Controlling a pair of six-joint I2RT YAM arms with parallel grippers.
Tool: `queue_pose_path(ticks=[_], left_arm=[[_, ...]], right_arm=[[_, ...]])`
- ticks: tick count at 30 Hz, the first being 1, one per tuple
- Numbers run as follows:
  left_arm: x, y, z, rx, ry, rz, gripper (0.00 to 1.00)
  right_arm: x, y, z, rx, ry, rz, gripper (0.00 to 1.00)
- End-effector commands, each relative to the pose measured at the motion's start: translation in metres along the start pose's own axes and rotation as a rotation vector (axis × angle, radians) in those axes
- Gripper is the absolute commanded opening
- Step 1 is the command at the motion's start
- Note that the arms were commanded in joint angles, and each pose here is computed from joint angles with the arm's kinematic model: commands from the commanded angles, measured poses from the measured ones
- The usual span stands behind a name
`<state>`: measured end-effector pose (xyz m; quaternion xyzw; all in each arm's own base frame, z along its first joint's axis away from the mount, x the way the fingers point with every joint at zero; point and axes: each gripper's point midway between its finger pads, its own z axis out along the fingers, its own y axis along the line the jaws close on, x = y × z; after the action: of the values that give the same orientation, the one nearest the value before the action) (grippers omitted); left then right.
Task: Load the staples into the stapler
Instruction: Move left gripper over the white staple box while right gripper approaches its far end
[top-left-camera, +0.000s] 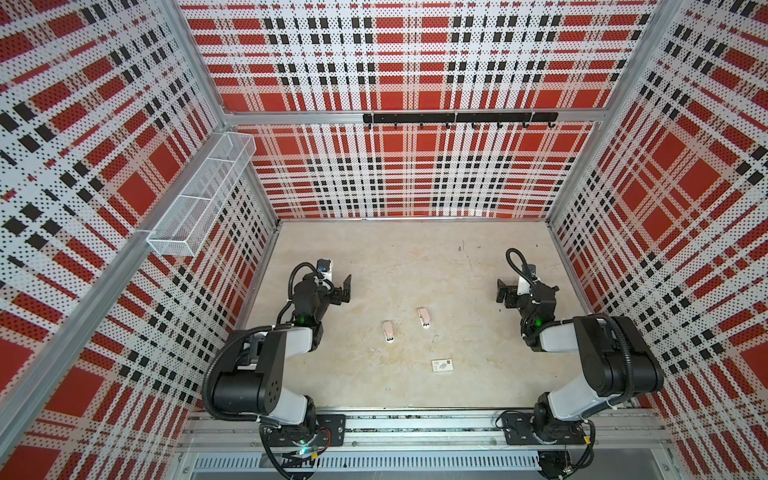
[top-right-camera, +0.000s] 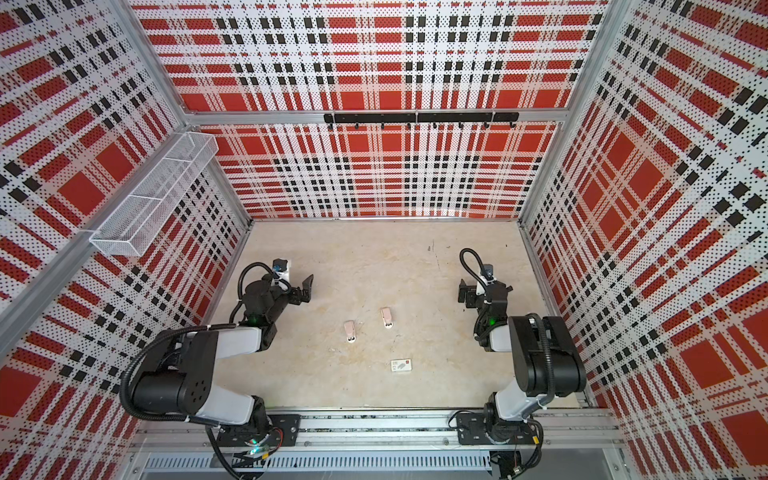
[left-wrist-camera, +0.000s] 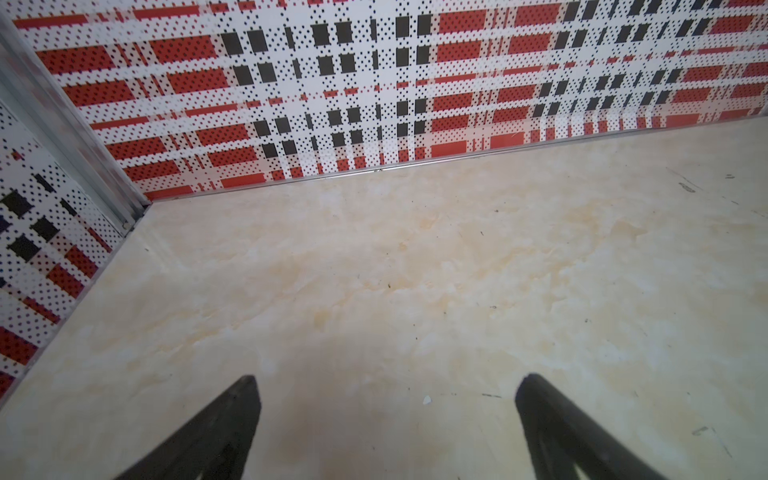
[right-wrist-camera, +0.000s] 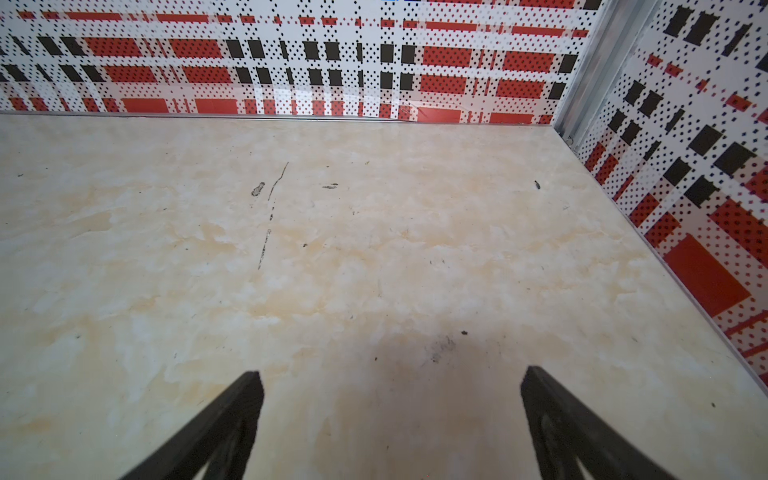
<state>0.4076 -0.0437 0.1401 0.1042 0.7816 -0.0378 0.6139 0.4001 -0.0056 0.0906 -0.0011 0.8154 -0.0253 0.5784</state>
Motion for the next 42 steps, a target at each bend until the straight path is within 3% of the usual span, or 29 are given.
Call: queue_pose_path(ticks=[1,5,9,20,27,31,36,38,42], left_arm=[[-0.009,-0.015,-0.002,0.067,0.09,0.046,0.99],[-0.025,-0.037,-0.009,0.147,0.192,0.117,0.99],[-0.029,-0.067,-0.031,0.284,0.304,0.193,0.99],[-0.018,-0.183,-0.112,0.73,0.454,0.536,0.99],[0.005,-0.253,-0.132,0.926,0.554,0.659,0.99],[0.029,-0.288,-0.139,1.0,0.577,0.744,0.99],[0.055,-0.318,-0.143,1.04,0.595,0.75,1.0],[0.062,-0.324,-0.143,1.037,0.585,0.756,0.99],[0.078,-0.335,-0.143,1.066,0.599,0.763,0.96]], right_arm=[[-0.037,-0.012,-0.005,0.068,-0.054,0.021,1.0],[-0.041,-0.017,-0.007,0.096,0.094,0.13,1.0],[-0.038,-0.001,-0.019,0.018,0.284,0.203,1.0],[-0.028,0.062,-0.076,-0.306,0.488,0.466,1.0],[-0.01,0.099,-0.108,-0.512,0.595,0.61,0.88],[0.011,0.109,-0.127,-0.561,0.657,0.677,0.81],[0.035,0.116,-0.151,-0.592,0.716,0.733,0.75],[0.042,0.12,-0.158,-0.613,0.728,0.748,0.67],[0.057,0.131,-0.171,-0.678,0.779,0.802,0.65]])
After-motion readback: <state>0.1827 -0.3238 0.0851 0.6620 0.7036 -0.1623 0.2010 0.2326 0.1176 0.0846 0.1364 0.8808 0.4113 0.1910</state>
